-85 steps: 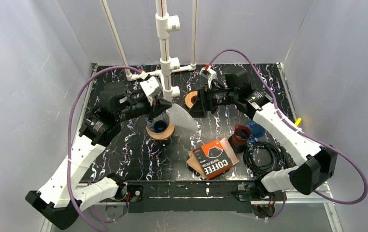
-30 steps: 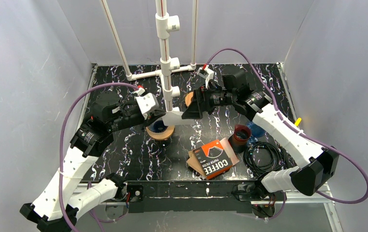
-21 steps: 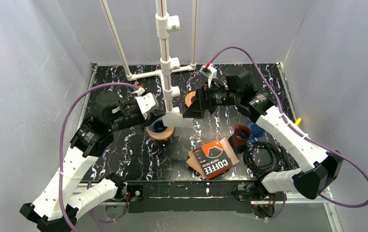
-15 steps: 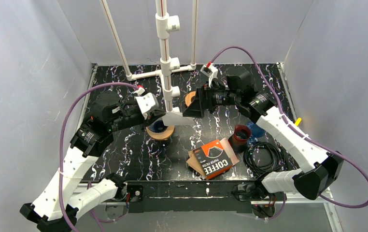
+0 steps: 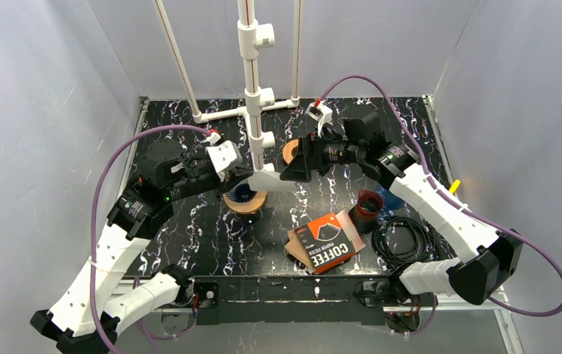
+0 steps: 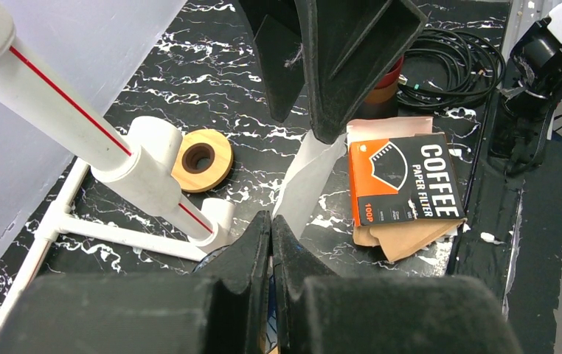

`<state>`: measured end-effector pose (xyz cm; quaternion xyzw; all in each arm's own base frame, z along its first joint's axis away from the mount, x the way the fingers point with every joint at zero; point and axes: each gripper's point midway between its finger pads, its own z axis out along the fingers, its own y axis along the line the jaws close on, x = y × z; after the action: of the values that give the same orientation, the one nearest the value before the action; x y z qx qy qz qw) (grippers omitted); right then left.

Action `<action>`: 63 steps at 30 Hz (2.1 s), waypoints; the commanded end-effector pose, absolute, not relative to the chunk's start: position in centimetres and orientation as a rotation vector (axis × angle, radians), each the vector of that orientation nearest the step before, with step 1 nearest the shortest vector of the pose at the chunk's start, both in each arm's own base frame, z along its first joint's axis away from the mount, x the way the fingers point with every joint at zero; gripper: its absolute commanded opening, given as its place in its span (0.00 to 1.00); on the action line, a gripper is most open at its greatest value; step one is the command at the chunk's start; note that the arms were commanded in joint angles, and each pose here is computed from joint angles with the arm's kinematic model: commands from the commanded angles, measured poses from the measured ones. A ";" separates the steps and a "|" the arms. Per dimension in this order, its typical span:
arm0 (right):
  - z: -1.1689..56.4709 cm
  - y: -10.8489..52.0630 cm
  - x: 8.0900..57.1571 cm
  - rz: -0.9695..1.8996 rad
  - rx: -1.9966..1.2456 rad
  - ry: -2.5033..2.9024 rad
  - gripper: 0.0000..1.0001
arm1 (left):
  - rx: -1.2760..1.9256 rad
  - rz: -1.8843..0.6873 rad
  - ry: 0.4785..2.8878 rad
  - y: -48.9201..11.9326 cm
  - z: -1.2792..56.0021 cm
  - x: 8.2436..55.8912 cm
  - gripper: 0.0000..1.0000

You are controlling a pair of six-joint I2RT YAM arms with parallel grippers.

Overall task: Place the coffee filter in the dripper
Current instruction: Pick up the coffee filter from the coffee filter holder, then place the coffee filter in the coffee dripper.

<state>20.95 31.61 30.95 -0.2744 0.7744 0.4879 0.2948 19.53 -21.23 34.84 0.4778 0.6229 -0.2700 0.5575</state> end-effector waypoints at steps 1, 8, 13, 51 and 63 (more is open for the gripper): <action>32.2 32.0 21.0 1.320 -0.743 2.002 0.90 | 1.100 -0.654 1.442 -21.3 35.8 19.4 0.00; 33.0 33.1 20.5 1.429 -0.768 1.954 0.77 | 1.035 -0.684 1.428 -21.7 36.8 19.9 0.00; 33.7 33.4 20.3 1.465 -0.773 1.934 0.48 | 1.005 -0.691 1.442 -21.8 36.8 20.4 0.00; 30.9 35.5 17.6 1.165 -0.922 2.077 0.01 | -0.154 -0.471 2.302 -13.0 28.5 20.9 0.98; 31.2 38.2 17.2 1.015 -0.845 2.102 0.01 | -0.437 -0.329 2.508 -9.7 28.4 18.9 0.98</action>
<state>15.49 38.41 28.83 -0.3604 0.7972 0.3977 0.2765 20.95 -12.12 28.01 -0.1093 0.9296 -0.1550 0.3160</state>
